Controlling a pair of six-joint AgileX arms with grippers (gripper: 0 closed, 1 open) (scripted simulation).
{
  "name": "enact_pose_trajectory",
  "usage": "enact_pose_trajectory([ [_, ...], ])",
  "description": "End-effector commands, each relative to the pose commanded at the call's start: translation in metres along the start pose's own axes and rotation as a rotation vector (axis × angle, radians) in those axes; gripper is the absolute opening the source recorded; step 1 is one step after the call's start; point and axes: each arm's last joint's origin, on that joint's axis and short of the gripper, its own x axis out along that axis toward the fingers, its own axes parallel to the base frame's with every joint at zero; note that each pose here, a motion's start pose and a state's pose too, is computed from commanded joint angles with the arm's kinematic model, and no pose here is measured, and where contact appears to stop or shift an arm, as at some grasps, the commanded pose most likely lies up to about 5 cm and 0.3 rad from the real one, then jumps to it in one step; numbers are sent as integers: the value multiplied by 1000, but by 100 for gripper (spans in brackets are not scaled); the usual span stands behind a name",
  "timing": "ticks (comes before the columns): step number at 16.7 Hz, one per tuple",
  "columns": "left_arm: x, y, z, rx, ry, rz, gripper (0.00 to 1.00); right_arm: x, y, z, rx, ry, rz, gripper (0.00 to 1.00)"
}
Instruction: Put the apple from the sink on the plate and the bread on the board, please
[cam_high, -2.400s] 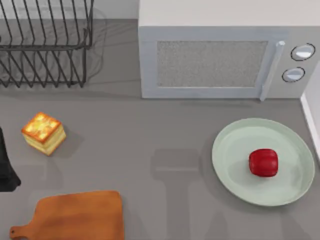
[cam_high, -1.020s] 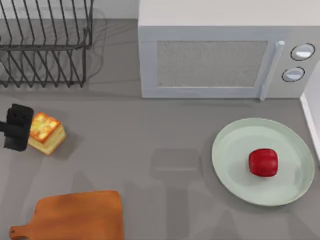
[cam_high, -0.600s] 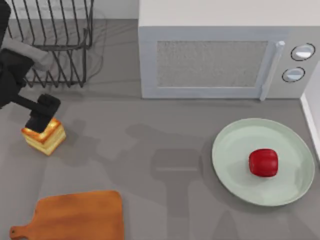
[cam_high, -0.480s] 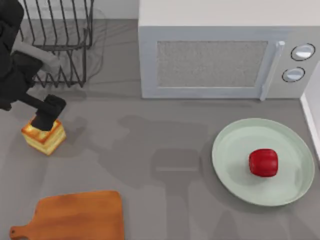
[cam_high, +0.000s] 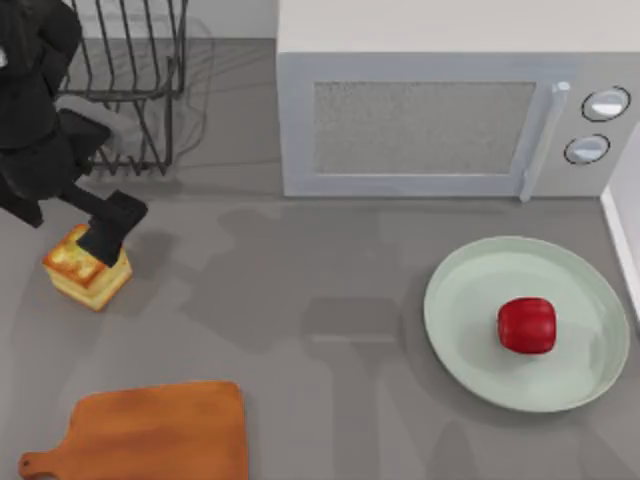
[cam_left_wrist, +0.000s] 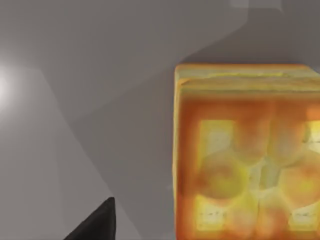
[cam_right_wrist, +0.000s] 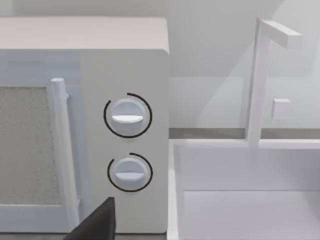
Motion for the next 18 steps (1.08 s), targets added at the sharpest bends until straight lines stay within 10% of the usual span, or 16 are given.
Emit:
enact_pose_trajectory([
  [16,70,0,0,0,0,0,100,0,0,0,0,0,0,100],
  [18,70,0,0,0,0,0,85,0,0,0,0,0,0,100],
])
